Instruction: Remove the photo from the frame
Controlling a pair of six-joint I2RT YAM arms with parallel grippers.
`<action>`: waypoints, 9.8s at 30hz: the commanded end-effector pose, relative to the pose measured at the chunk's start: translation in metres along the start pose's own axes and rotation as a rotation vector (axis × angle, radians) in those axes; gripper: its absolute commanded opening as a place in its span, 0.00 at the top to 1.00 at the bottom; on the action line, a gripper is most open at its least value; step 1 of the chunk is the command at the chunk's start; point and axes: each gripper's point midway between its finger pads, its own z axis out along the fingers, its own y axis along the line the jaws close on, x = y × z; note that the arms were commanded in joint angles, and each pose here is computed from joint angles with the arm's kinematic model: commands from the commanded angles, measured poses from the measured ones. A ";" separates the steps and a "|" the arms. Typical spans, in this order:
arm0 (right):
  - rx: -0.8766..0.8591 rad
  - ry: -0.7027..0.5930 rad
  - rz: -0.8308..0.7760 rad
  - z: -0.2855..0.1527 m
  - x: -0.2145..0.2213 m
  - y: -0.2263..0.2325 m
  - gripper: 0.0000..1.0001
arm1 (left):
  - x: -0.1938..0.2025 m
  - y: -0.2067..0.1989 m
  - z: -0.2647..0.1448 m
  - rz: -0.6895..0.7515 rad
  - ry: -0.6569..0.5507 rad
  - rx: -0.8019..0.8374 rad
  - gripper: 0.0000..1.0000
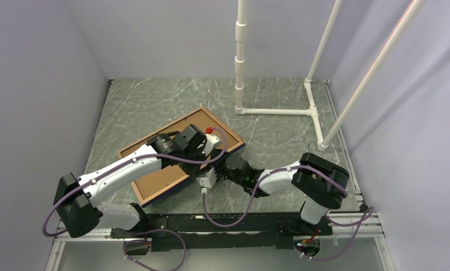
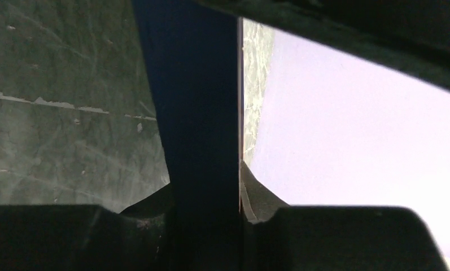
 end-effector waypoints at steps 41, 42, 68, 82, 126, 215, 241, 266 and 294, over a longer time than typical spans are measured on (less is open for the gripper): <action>-0.638 0.190 0.403 -0.208 -0.022 -0.062 1.00 | -0.075 -0.040 -0.188 0.300 -0.831 0.297 0.01; -0.650 0.187 0.415 -0.211 -0.024 -0.064 1.00 | -0.076 -0.042 -0.183 0.301 -0.799 0.316 0.01; -0.749 0.098 0.620 -0.224 -0.035 -0.102 1.00 | -0.088 -0.059 -0.185 0.275 -0.714 0.536 0.01; -0.769 0.050 0.748 -0.190 -0.015 -0.111 1.00 | -0.119 -0.041 -0.175 0.211 -0.648 0.474 0.00; -1.014 -0.067 0.862 -0.037 0.059 -0.061 1.00 | -0.148 0.033 -0.209 0.080 -0.871 0.093 0.01; 0.106 1.074 2.159 -0.184 0.102 0.076 0.37 | -0.020 0.077 -0.081 -0.685 -0.598 0.005 0.01; 0.019 1.278 1.918 -0.169 0.104 0.120 0.93 | -0.001 0.070 -0.078 -0.720 -0.591 0.005 0.00; -0.053 0.983 2.263 0.011 0.054 -0.002 1.00 | 0.001 0.067 -0.124 -0.696 -0.655 -0.053 0.01; 0.352 0.662 2.019 0.199 0.174 -0.068 1.00 | 0.002 0.057 -0.153 -0.678 -0.710 -0.042 0.01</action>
